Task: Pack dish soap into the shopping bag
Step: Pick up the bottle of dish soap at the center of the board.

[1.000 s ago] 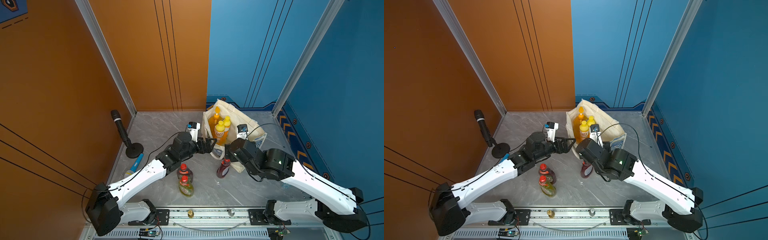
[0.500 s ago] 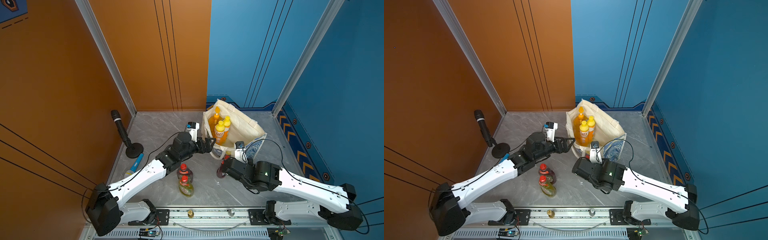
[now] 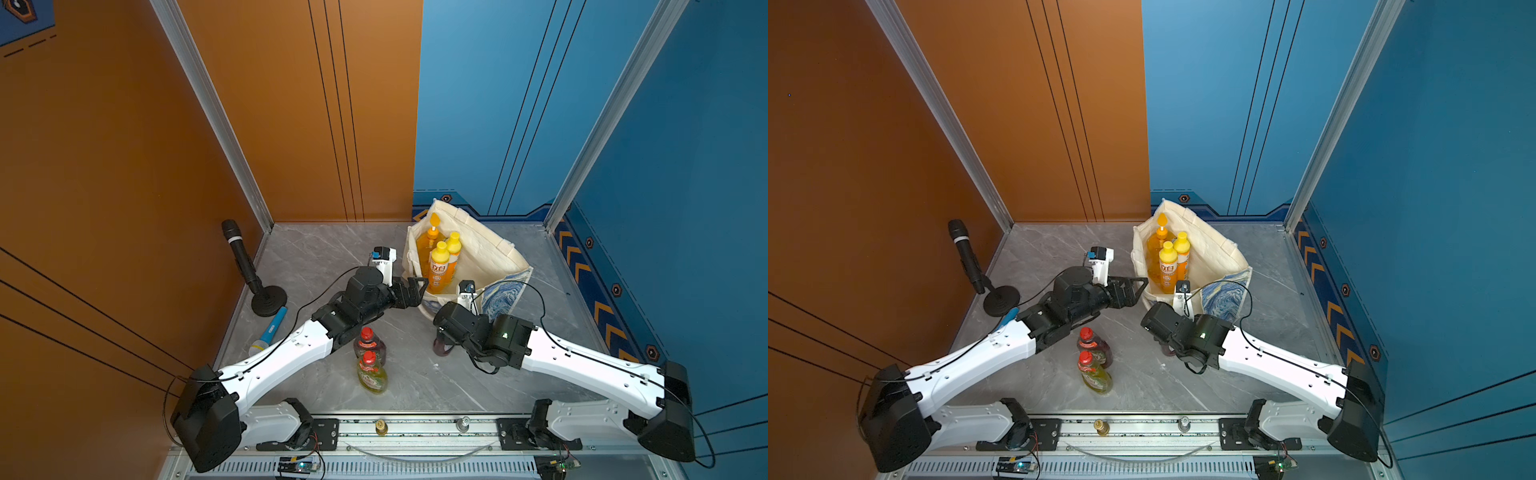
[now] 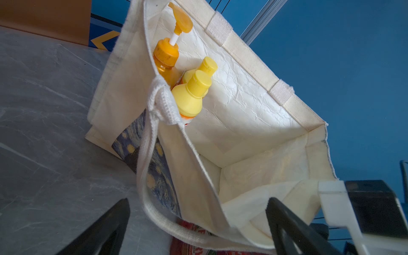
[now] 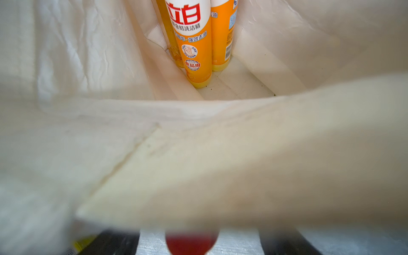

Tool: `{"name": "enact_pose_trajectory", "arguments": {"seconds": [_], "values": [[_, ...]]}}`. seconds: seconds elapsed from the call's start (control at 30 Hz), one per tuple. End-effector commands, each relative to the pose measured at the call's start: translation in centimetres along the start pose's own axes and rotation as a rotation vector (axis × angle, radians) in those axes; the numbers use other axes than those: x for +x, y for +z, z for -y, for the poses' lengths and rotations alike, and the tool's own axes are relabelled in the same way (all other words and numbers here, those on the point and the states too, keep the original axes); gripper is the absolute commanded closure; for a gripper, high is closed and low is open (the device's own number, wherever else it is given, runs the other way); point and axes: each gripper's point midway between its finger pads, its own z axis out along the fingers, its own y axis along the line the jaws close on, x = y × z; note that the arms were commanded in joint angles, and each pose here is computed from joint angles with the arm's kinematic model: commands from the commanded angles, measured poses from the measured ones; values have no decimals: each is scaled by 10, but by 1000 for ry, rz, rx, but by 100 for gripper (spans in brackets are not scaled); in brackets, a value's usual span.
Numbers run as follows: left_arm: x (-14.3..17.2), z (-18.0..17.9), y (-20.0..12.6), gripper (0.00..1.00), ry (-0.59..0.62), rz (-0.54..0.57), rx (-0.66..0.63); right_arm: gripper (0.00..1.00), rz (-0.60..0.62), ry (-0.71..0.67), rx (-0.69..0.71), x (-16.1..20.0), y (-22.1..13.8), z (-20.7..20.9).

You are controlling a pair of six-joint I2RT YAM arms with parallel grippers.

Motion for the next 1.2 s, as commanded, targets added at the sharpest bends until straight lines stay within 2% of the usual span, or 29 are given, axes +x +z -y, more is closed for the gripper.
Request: {"name": "enact_pose_trajectory", "arguments": {"seconds": [0.0, 0.07, 0.43, 0.73, 0.93, 1.0, 1.17], "values": [[-6, -5, -4, 2, 9, 33, -15, 26, -34, -12, 24, 7, 12, 4], [-6, -5, -4, 2, 7, 34, -16, 32, -40, -10, 31, 9, 15, 6], [-4, -6, 0, 2, 3, 24, -13, 36, -80, -7, 60, 23, 26, 17], [-4, -4, 0, 2, -1, 23, -6, 46, -96, -41, 65, 27, 30, 17], [-4, -5, 0, 2, -3, 23, -7, 58, -112, -127, 54, 27, 29, 14], [-4, -4, 0, 2, -2, 24, -6, 57, -115, -151, 66, 26, 28, 18], [-4, -4, 1, 2, -2, 23, -5, 47, -108, -182, 96, 23, 28, 24]]}}
